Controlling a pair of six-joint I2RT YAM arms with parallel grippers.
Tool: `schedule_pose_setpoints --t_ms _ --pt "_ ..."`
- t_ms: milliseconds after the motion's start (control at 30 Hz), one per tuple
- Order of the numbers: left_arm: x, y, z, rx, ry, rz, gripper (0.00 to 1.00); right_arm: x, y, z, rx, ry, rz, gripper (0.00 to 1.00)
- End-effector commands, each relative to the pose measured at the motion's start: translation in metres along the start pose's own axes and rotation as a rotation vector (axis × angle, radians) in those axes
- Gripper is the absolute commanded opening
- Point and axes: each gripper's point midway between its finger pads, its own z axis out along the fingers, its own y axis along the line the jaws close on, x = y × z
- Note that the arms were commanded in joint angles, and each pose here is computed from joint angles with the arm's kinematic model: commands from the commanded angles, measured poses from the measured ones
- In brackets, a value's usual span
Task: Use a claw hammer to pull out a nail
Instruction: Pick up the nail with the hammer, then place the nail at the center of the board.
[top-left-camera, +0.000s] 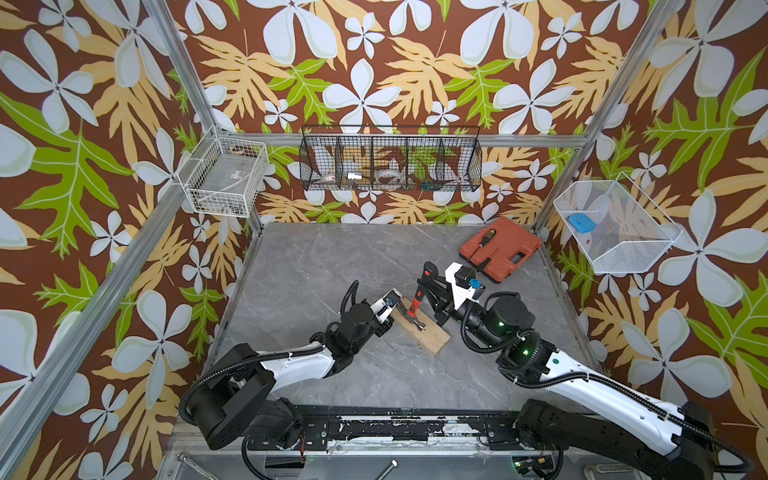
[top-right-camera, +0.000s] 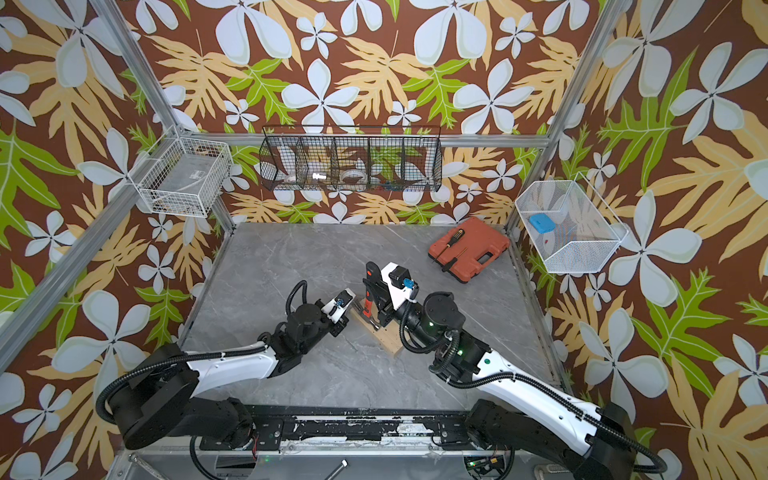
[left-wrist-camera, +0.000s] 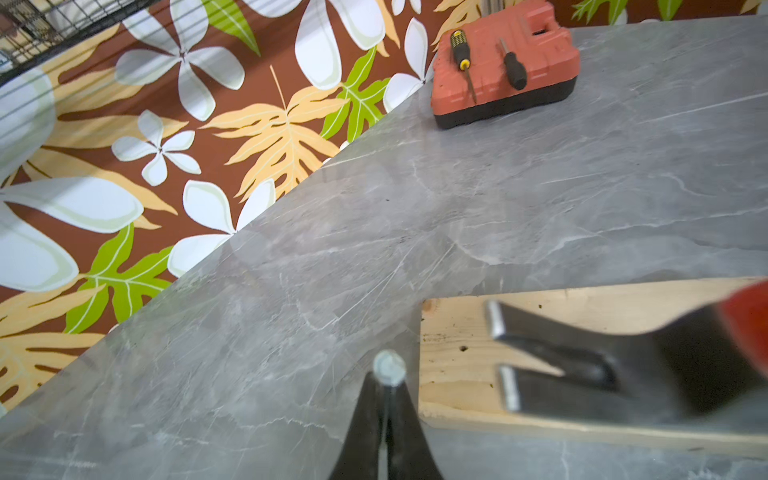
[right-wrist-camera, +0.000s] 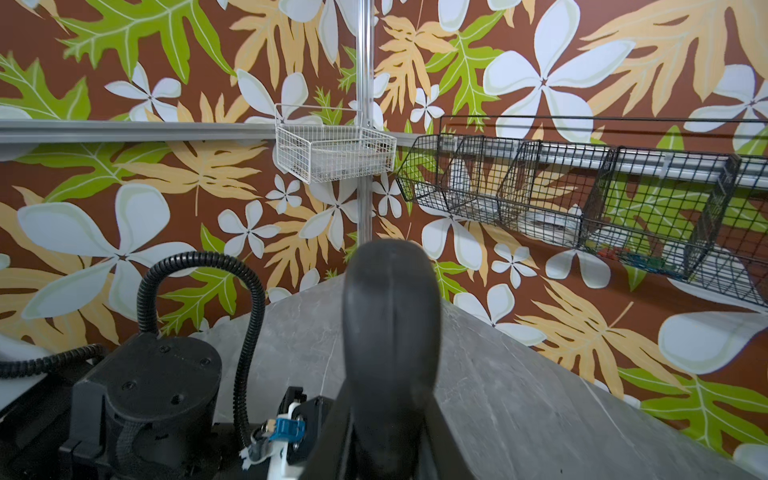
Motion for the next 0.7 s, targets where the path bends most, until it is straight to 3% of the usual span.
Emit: schedule_pose_setpoints --t_ms 0,167,300,667 --pt "0.014 0.009 0.006 -0.049 0.087 -0.111 0.01 -0.018 -0.009 -0.001 0.051 -0.05 -0.013 0.0" --pt "0.043 0.024 0.025 -0.109 0.282 -0.285 0.03 -0.013 -0.024 -0.006 0.138 -0.017 -0.026 0.0" --pt "0.068 0.019 0.04 -0.111 0.438 -0.31 0.03 -0.013 -0.03 -0.011 0.169 -0.021 -0.027 0.0" --pt "0.116 0.014 0.055 -0.092 0.603 -0.52 0.05 -0.008 -0.039 -0.017 0.211 -0.021 -0.011 0.0"
